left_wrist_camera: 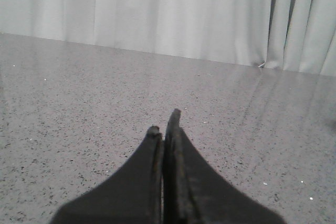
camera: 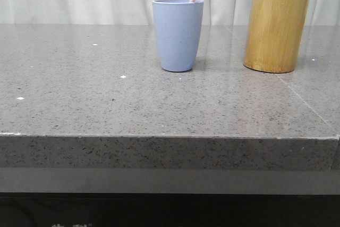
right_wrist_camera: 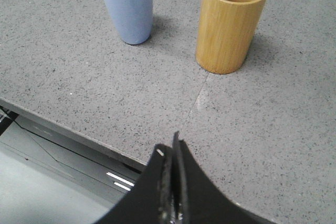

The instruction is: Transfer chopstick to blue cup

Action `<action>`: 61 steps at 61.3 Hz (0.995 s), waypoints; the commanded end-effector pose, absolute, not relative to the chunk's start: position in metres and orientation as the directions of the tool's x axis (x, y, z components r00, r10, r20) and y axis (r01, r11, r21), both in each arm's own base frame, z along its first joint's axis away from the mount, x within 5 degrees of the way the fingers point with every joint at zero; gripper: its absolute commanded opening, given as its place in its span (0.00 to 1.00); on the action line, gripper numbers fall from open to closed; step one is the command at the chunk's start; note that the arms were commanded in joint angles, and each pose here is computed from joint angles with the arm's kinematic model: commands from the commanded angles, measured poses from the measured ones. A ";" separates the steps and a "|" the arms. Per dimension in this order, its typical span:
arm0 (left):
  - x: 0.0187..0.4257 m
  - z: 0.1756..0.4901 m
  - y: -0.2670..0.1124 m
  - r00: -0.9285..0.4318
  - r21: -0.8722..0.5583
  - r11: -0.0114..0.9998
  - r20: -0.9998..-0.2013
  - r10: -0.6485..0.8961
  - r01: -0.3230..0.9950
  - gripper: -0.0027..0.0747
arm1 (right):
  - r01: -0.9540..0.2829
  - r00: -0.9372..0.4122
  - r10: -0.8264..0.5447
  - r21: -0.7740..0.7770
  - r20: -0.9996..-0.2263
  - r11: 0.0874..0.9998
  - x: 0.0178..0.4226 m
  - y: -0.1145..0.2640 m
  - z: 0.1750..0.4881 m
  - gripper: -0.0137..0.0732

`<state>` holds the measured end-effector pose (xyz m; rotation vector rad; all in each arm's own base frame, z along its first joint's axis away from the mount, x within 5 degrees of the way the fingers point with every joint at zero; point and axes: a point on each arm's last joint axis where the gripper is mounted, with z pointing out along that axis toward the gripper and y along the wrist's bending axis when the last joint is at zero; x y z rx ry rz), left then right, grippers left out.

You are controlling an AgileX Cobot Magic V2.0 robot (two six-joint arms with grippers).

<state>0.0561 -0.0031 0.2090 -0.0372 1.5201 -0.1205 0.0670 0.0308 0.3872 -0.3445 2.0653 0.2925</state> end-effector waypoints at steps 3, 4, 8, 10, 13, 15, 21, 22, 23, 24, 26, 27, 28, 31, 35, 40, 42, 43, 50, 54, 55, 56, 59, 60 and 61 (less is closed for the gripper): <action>0.054 0.214 -0.002 0.145 -0.123 0.991 -0.981 -0.130 0.054 0.01 | -0.361 -0.404 -0.097 0.061 -0.910 0.931 0.069 0.031 0.399 0.08; 0.054 0.214 -0.002 0.145 -0.120 0.991 -0.981 -0.127 0.054 0.01 | -0.361 -0.404 -0.097 0.061 -0.910 0.931 0.069 0.031 0.399 0.08; 0.054 0.214 -0.002 0.145 -0.119 0.991 -0.981 -0.126 0.057 0.01 | -0.361 -0.404 -0.097 0.061 -0.910 0.931 0.069 0.031 0.399 0.08; 0.054 0.214 -0.002 0.145 -0.120 0.991 -0.981 -0.127 0.058 0.01 | -0.361 -0.404 -0.097 0.061 -0.910 0.931 0.069 0.031 0.399 0.08; 0.054 0.214 -0.002 0.145 -0.120 0.991 -0.981 -0.127 0.058 0.01 | -0.361 -0.404 -0.097 0.061 -0.910 0.931 0.069 0.031 0.399 0.08; 0.054 0.214 -0.002 0.145 -0.120 0.991 -0.981 -0.127 0.058 0.01 | -0.361 -0.404 -0.097 0.061 -0.910 0.931 0.069 0.031 0.399 0.08; 0.054 0.214 -0.002 0.145 -0.120 0.991 -0.981 -0.127 0.058 0.01 | -0.361 -0.404 -0.097 0.061 -0.910 0.931 0.069 0.031 0.399 0.08; 0.054 0.214 -0.002 0.145 -0.120 0.991 -0.981 -0.127 0.058 0.01 | -0.361 -0.404 -0.097 0.061 -0.910 0.931 0.069 0.031 0.399 0.08; 0.054 0.214 -0.002 0.145 -0.122 0.991 -0.981 -0.129 0.058 0.01 | -0.361 -0.404 -0.097 0.061 -0.910 0.931 0.069 0.031 0.399 0.08; 0.054 0.214 -0.002 0.145 -0.122 0.991 -0.981 -0.129 0.058 0.01 | -0.361 -0.404 -0.097 0.061 -0.910 0.931 0.069 0.031 0.399 0.08; 0.054 0.214 -0.002 0.145 -0.122 0.991 -0.981 -0.129 0.058 0.01 | -0.361 -0.404 -0.097 0.061 -0.910 0.931 0.069 0.031 0.399 0.08; 0.054 0.214 -0.002 0.145 -0.122 0.991 -0.981 -0.129 0.058 0.01 | -0.361 -0.404 -0.097 0.061 -0.910 0.931 0.069 0.031 0.399 0.08; 0.054 0.214 -0.002 0.145 -0.122 0.991 -0.981 -0.129 0.058 0.01 | -0.361 -0.404 -0.097 0.061 -0.910 0.931 0.069 0.031 0.399 0.08; 0.054 0.214 -0.002 0.144 -0.129 0.990 -0.980 -0.136 0.058 0.01 | -0.361 -0.404 -0.097 0.061 -0.910 0.931 0.069 0.031 0.399 0.08; 0.054 0.214 -0.002 0.144 -0.129 0.990 -0.980 -0.136 0.058 0.01 | -0.361 -0.404 -0.097 0.061 -0.910 0.931 0.069 0.031 0.399 0.08; 0.054 0.214 -0.002 0.144 -0.129 0.990 -0.980 -0.136 0.058 0.01 | -0.361 -0.404 -0.097 0.061 -0.910 0.931 0.069 0.031 0.399 0.08; 0.054 0.214 -0.002 0.144 -0.129 0.990 -0.980 -0.136 0.058 0.01 | -0.361 -0.404 -0.097 0.061 -0.910 0.931 0.069 0.031 0.399 0.08; 0.054 0.214 -0.002 0.144 -0.129 0.990 -0.980 -0.136 0.058 0.01 | -0.361 -0.404 -0.097 0.061 -0.910 0.931 0.069 0.031 0.399 0.08; 0.054 0.214 -0.002 0.144 -0.129 0.990 -0.980 -0.136 0.058 0.01 | -0.361 -0.404 -0.097 0.061 -0.910 0.931 0.069 0.031 0.399 0.08; 0.054 0.214 -0.002 0.144 -0.129 0.990 -0.980 -0.136 0.058 0.01 | -0.361 -0.404 -0.097 0.061 -0.910 0.931 0.069 0.031 0.399 0.08; 0.054 0.214 -0.002 0.144 -0.129 0.990 -0.980 -0.136 0.058 0.01 | -0.361 -0.404 -0.097 0.061 -0.910 0.931 0.069 0.031 0.399 0.08; 0.054 0.214 -0.002 0.144 -0.129 0.990 -0.980 -0.136 0.058 0.01 | -0.361 -0.404 -0.097 0.061 -0.910 0.931 0.069 0.031 0.399 0.08; 0.054 0.214 -0.002 0.144 -0.129 0.990 -0.980 -0.136 0.058 0.01 | -0.361 -0.404 -0.097 0.061 -0.910 0.931 0.069 0.031 0.399 0.08; 0.054 0.214 -0.002 0.144 -0.129 0.990 -0.980 -0.136 0.058 0.01 | -0.361 -0.404 -0.097 0.061 -0.910 0.931 0.069 0.031 0.399 0.08; 0.054 0.214 -0.002 0.144 -0.129 0.990 -0.980 -0.136 0.058 0.01 | -0.361 -0.404 -0.097 0.061 -0.910 0.931 0.069 0.031 0.399 0.08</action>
